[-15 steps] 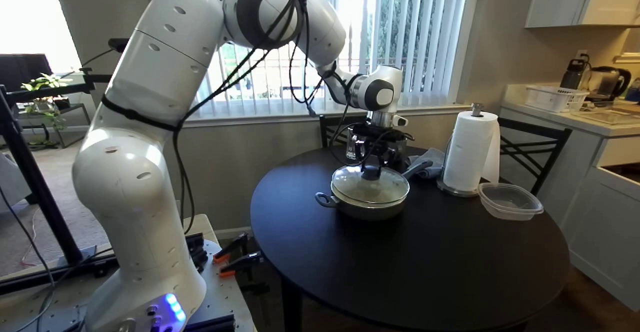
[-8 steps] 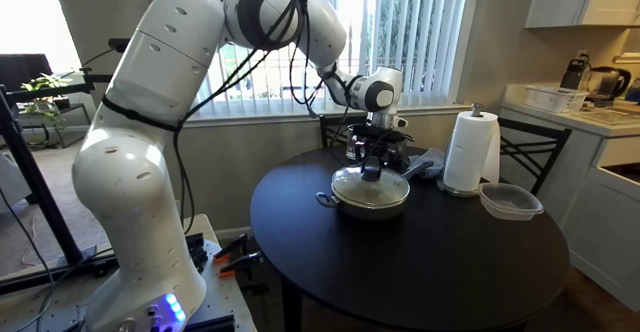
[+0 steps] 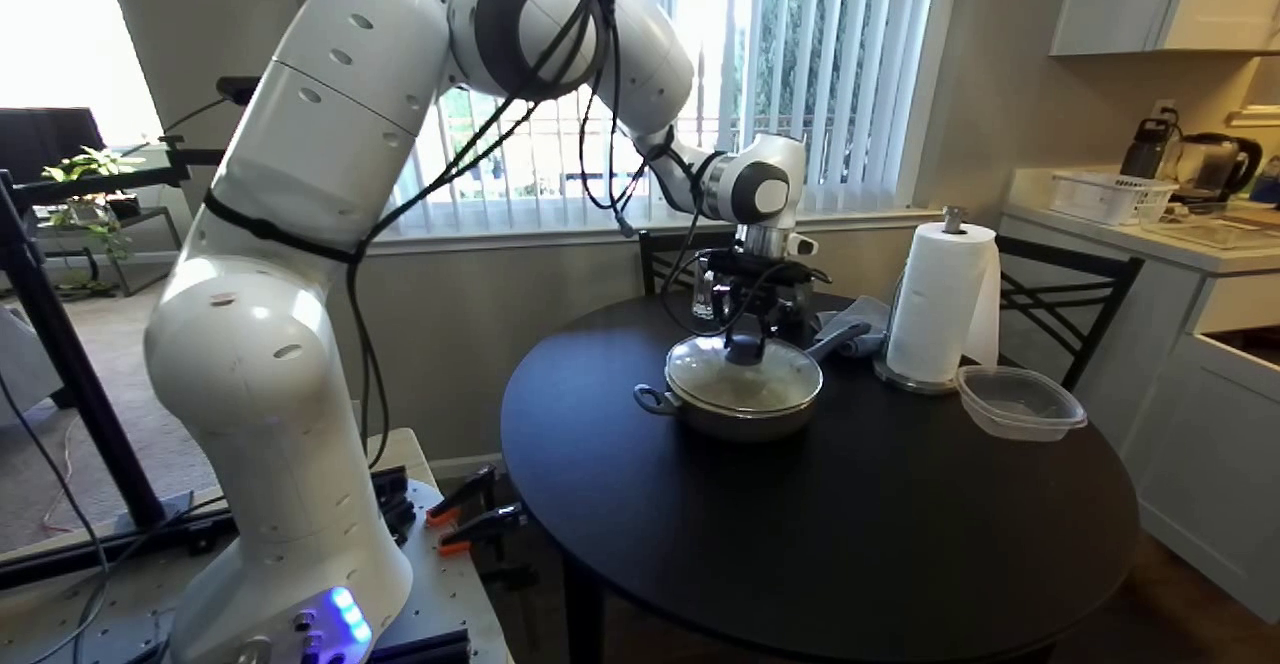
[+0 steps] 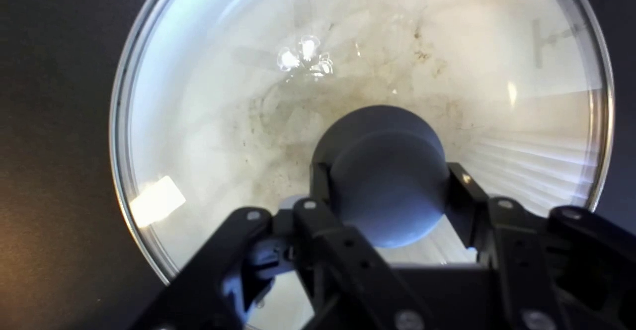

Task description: Put the clear lid on top of the frying pan

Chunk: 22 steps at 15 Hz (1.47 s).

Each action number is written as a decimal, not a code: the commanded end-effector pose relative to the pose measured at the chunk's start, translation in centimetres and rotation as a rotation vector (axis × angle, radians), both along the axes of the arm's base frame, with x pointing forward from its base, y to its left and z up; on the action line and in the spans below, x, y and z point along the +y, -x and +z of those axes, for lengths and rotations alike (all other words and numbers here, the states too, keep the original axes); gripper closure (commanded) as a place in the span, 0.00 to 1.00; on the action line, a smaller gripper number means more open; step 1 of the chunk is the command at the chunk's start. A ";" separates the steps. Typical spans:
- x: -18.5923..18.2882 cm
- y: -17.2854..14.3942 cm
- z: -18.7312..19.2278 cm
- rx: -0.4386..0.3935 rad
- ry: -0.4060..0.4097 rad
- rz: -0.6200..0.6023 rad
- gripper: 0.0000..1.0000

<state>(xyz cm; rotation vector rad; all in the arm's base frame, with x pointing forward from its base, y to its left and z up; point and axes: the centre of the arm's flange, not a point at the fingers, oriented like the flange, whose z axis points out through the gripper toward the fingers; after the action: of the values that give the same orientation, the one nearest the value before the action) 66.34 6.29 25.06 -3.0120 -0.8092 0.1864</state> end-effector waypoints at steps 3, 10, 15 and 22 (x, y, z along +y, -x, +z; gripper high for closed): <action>-0.5 0.8 0.7 0.029 0.058 0.023 0.67; -0.3 0.8 0.9 0.012 0.031 0.045 0.67; -0.3 0.7 1.1 0.010 0.014 0.043 0.67; -0.2 0.5 1.6 -0.015 0.002 0.035 0.17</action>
<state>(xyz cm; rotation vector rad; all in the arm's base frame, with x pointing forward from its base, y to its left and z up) 66.18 6.33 24.93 -3.0274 -0.8512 0.2135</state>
